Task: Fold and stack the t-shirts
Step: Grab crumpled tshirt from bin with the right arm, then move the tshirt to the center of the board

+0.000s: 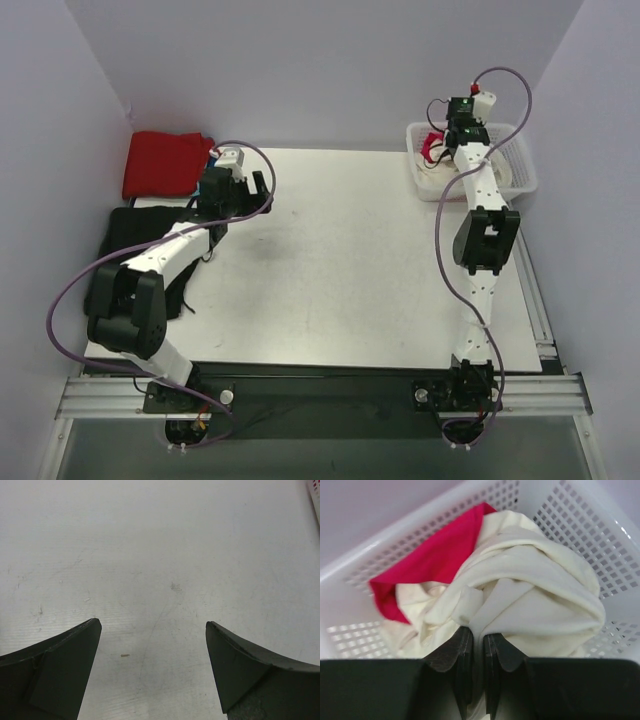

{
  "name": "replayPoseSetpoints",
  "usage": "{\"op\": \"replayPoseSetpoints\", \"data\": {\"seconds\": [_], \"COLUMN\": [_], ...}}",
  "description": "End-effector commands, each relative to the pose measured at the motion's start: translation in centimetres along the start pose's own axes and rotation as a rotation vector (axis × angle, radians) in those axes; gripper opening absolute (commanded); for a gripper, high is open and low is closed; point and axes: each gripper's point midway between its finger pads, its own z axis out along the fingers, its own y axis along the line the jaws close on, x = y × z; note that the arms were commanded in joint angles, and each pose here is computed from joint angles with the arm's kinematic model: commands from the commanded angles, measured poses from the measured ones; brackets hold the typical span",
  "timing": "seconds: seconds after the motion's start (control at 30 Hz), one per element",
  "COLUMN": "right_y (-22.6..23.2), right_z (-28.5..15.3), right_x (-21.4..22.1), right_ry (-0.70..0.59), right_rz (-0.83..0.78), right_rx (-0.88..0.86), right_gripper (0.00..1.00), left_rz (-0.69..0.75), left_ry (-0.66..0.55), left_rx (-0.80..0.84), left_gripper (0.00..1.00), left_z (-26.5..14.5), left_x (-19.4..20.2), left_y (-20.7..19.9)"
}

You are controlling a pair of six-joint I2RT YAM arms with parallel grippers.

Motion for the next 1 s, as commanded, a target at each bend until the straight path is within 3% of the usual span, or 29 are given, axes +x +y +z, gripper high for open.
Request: {"op": "replayPoseSetpoints", "data": {"seconds": [0.0, 0.17, 0.47, 0.67, 0.97], "right_y": [-0.8, -0.6, -2.9, -2.8, -2.7], "right_z": [-7.3, -11.9, -26.2, -33.5, -48.8], "right_x": [-9.7, -13.2, -24.2, -26.8, -28.8], "right_ry": [-0.205, -0.284, -0.563, -0.662, -0.852], "right_rz": [0.099, 0.080, 0.154, 0.140, 0.142], "right_rx": [-0.023, -0.069, -0.248, -0.400, -0.657], "right_gripper": [0.00, 0.00, 0.00, 0.00, 0.00], "left_rz": [0.019, 0.022, 0.034, 0.036, 0.041], "left_ry": [-0.092, -0.094, -0.097, -0.092, -0.090], "left_rx": [0.028, 0.038, 0.059, 0.071, 0.091], "left_gripper": [0.97, 0.97, 0.98, 0.97, 0.97], "left_z": [-0.8, -1.2, -1.5, -1.4, -1.1], "left_x": [-3.4, -3.2, -3.4, -3.3, -3.1], "left_y": [-1.4, -1.8, -2.7, -3.0, -3.3]}}
